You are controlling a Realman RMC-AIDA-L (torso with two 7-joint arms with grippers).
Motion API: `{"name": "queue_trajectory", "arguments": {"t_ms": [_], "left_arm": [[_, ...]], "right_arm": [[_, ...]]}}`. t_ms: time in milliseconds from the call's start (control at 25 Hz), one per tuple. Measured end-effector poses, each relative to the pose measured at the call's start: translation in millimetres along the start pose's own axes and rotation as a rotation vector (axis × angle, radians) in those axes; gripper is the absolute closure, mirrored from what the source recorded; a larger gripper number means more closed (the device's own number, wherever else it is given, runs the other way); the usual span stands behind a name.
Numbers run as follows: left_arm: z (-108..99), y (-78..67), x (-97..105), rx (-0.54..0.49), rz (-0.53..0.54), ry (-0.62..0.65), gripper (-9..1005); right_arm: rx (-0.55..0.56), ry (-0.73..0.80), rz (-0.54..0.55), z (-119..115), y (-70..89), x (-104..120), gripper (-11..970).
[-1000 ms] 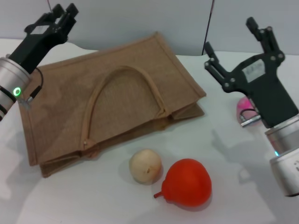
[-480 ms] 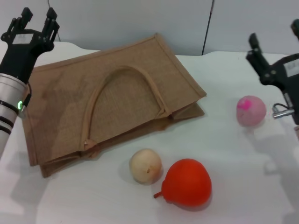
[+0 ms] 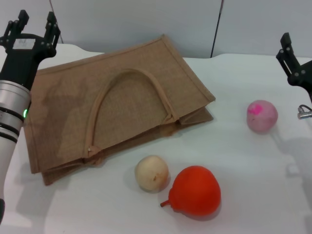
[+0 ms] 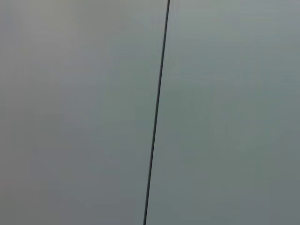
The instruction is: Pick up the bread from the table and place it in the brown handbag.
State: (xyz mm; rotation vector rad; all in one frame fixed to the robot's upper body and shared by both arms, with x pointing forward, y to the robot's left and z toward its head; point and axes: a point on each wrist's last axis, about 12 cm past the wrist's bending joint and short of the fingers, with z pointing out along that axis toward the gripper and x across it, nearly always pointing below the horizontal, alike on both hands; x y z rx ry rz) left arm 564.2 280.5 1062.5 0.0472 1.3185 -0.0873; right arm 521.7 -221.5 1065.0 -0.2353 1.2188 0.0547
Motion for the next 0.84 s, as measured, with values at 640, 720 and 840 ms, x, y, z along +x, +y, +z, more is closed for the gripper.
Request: {"name": "queue_trajectory", "arguments": {"t_ms": [640, 720, 840], "left_arm": [[3.5, -2.3, 2.9, 0.009, 0.005, 0.031, 367], [3.6, -2.4, 2.9, 0.01, 0.005, 0.031, 367], [3.7, -2.4, 2.9, 0.01, 0.006, 0.032, 367]], "right_arm": [[0.002, 0.003, -0.007, 0.0, -1.9, 1.0, 79], [0.002, 0.003, -0.006, -0.1, -1.9, 1.0, 79], [0.001, 0.003, -0.006, -0.2, -1.8, 1.0, 79]]}}
